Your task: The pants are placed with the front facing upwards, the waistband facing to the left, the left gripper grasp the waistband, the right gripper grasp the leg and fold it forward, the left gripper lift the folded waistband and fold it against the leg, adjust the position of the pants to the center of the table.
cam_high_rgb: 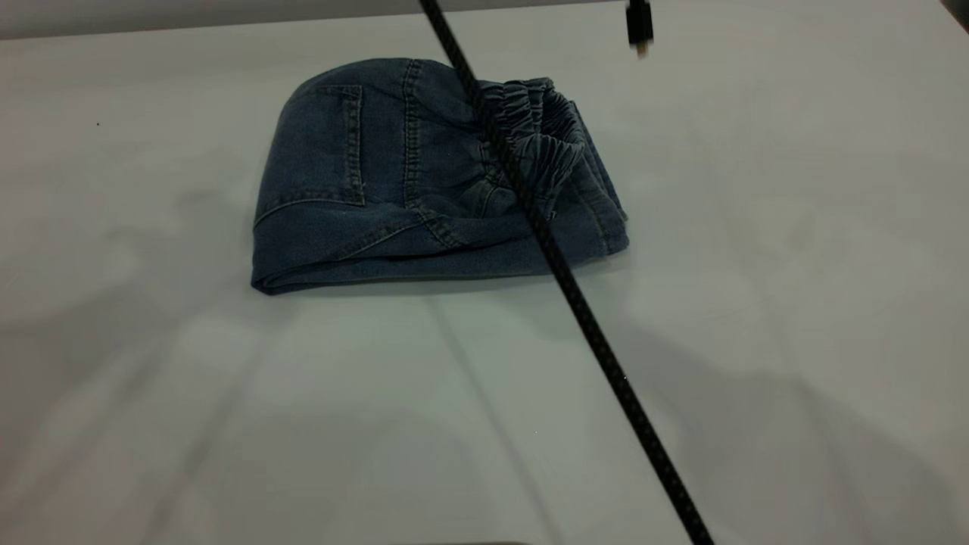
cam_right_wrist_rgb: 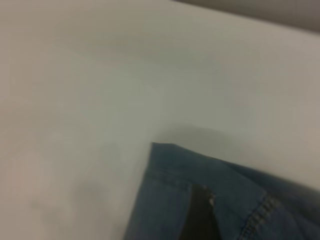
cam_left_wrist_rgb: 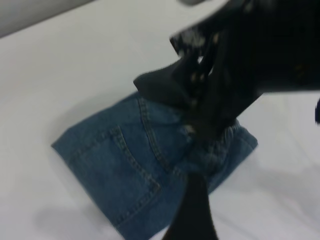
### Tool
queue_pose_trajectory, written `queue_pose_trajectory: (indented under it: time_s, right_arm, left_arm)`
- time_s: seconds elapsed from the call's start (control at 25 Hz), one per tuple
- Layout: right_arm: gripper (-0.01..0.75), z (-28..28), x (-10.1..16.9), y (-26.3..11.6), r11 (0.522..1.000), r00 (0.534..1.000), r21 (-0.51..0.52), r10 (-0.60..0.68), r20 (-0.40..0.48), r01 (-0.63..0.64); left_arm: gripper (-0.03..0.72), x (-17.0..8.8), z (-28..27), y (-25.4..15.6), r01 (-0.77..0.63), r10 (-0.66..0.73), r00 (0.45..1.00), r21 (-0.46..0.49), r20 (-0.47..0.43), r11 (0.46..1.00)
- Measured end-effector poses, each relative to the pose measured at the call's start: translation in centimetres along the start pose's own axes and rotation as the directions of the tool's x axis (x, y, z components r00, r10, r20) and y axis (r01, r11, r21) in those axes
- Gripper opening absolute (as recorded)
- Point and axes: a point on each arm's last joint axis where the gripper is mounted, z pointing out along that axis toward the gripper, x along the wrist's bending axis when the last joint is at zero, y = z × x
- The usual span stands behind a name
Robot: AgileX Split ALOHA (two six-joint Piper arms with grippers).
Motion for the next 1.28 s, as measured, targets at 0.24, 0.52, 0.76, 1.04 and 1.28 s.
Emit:
queue_pose_trajectory:
  time_s: [0.24, 0.52, 0.76, 1.04, 1.28]
  right_arm:
    - [0.468, -6.4, 0.8, 2.2, 0.989, 0.989, -0.097, -0.123, -0.078, 0.115]
    - [0.468, -13.0, 0.7, 3.9, 0.960, 0.975, -0.213, -0.203, -0.087, 0.181]
    - [0.468, -19.0, 0.4, 4.7, 0.931, 0.969, -0.312, -0.230, -0.093, 0.191]
    - [0.468, -26.5, -0.2, 4.9, 0.880, 0.959, -0.427, -0.271, -0.088, 0.209]
    - [0.468, -30.0, -1.1, 3.4, 0.890, 0.951, -0.378, -0.301, -0.069, 0.255]
  left_arm:
    - [0.564, -1.0, -1.4, -0.3, -0.052, 0.052, 0.998, 0.020, 0.025, 0.998]
    - [0.563, -3.7, -6.3, -0.7, -0.124, 0.126, 0.992, -0.045, 0.022, 0.991]
    - [0.563, -6.4, -10.9, -1.7, -0.193, 0.195, 0.981, -0.112, 0.008, 0.975]
    - [0.563, -8.9, -15.3, -3.1, -0.260, 0.254, 0.966, -0.205, -0.055, 0.944]
    - [0.563, -9.8, -18.2, -4.6, -0.281, 0.248, 0.955, -0.228, -0.163, 0.932]
